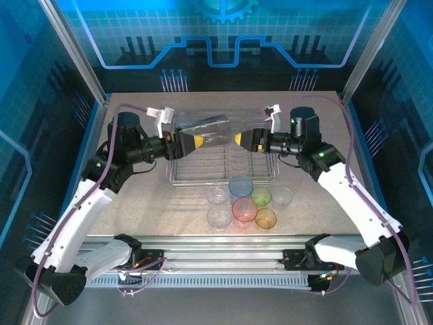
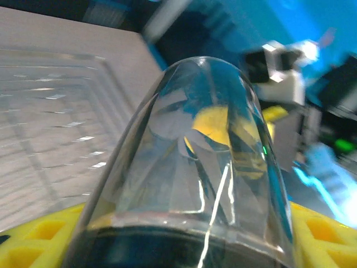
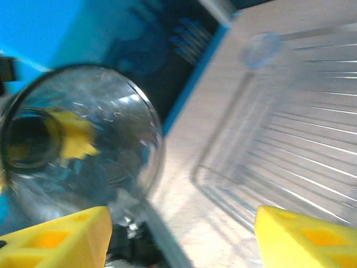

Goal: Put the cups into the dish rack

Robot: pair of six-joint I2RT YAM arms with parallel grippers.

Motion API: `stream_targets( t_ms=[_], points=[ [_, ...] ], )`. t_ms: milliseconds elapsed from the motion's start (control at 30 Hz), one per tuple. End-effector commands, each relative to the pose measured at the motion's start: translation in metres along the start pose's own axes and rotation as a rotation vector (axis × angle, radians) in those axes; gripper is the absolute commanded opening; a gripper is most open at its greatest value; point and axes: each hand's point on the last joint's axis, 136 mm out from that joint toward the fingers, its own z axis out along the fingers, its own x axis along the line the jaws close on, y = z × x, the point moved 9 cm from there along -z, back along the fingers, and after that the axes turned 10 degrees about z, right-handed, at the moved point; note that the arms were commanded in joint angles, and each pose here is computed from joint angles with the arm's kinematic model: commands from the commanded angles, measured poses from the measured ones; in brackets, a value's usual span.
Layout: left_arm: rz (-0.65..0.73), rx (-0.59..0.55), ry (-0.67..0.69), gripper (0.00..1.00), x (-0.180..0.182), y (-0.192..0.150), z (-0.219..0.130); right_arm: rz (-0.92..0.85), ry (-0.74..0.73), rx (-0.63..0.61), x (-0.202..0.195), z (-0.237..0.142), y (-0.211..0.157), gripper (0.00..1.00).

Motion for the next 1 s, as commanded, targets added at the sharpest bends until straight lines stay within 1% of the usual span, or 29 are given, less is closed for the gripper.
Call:
stream_targets(
  t_ms=[0, 133, 267, 300, 467, 567, 733, 967],
  points=[
    [-0.05, 0.127, 0.32, 0.15, 0.032, -0.009, 0.006, 0.033, -0.405, -0.003, -0.041, -0.026, -0.013, 0.69],
    [-0.093, 0.235, 0.459, 0.13, 0.047, -0.008, 0.015, 0.062, -0.422, -0.018, -0.053, -0.034, -0.027, 0.69],
    [-0.089, 0.335, 0.561, 0.12, 0.059, -0.003, 0.024, 0.04, -0.468, -0.053, -0.058, -0.045, -0.036, 0.68],
    [-0.09, 0.381, 0.589, 0.12, 0.064, -0.002, 0.03, 0.028, -0.48, -0.051, -0.059, -0.047, -0.038, 0.68],
    [-0.04, 0.545, 0.702, 0.1, 0.077, 0.002, 0.051, 0.009, -0.522, -0.03, -0.063, -0.051, -0.042, 0.68],
    [-0.01, 0.612, 0.766, 0.1, 0.083, 0.002, 0.063, 0.009, -0.53, -0.028, -0.065, -0.05, -0.043, 0.67],
    [0.001, 0.674, 0.825, 0.15, 0.096, -0.005, 0.079, -0.006, -0.496, -0.032, -0.065, -0.048, -0.045, 0.67],
    [0.003, 0.743, 0.89, 0.17, 0.116, -0.019, 0.099, -0.015, -0.511, -0.027, -0.068, -0.047, -0.045, 0.67]
  ],
)
